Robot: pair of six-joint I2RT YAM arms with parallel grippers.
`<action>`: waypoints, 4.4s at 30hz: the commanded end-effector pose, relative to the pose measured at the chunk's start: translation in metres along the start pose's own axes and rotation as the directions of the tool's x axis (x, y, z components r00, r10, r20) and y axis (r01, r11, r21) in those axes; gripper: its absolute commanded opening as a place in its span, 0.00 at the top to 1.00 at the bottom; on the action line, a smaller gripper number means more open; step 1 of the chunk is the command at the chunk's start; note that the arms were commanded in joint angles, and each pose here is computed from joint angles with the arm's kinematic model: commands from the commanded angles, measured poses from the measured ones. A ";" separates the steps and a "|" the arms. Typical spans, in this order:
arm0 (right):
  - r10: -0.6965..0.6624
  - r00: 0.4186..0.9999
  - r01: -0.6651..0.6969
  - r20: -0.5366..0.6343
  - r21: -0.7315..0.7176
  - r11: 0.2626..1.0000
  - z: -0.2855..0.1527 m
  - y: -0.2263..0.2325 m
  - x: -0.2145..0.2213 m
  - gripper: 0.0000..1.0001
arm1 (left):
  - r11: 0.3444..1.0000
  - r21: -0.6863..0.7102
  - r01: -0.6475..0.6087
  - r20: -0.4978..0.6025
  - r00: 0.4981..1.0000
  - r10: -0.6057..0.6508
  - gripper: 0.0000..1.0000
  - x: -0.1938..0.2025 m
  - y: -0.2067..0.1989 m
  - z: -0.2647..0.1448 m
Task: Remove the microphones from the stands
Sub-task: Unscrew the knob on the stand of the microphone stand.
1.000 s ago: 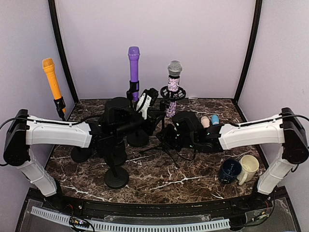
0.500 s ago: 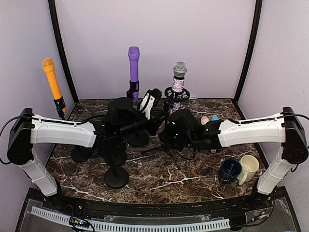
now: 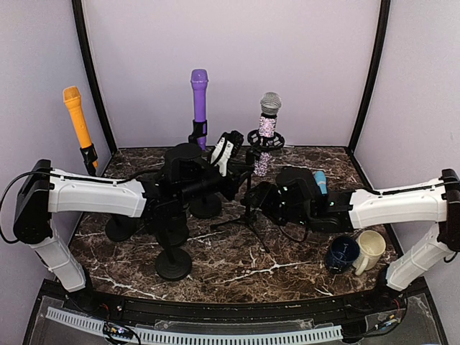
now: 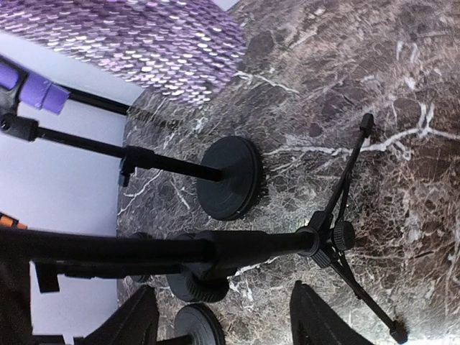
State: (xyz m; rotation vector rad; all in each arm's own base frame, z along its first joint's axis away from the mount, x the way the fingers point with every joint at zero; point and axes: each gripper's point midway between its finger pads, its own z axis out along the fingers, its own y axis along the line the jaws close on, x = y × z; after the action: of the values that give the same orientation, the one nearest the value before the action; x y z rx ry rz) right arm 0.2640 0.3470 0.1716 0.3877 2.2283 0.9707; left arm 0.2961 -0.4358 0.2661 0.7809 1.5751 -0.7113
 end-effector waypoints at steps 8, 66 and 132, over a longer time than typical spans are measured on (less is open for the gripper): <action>0.092 0.995 -0.084 0.035 -0.178 0.980 -0.019 0.011 -0.008 0.35 | 1.000 0.009 0.030 -0.053 0.998 -0.030 1.00 0.010 -0.004 0.006; 0.039 0.998 -0.039 0.043 0.004 0.999 0.019 -0.002 -0.009 0.99 | 0.999 0.024 0.023 -0.073 0.997 -0.022 1.00 0.017 -0.007 0.005; -0.356 0.931 0.364 0.080 -0.173 0.915 -0.032 -0.005 -0.013 1.00 | 0.966 0.191 0.172 -0.134 0.980 -0.148 0.36 0.013 -0.032 -0.005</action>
State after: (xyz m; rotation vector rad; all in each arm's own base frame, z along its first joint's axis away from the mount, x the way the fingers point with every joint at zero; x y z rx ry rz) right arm 0.2477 0.3176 0.1664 -0.1271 2.1472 0.8335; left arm 0.2622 -0.4429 0.2643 0.8722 1.6893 -0.9301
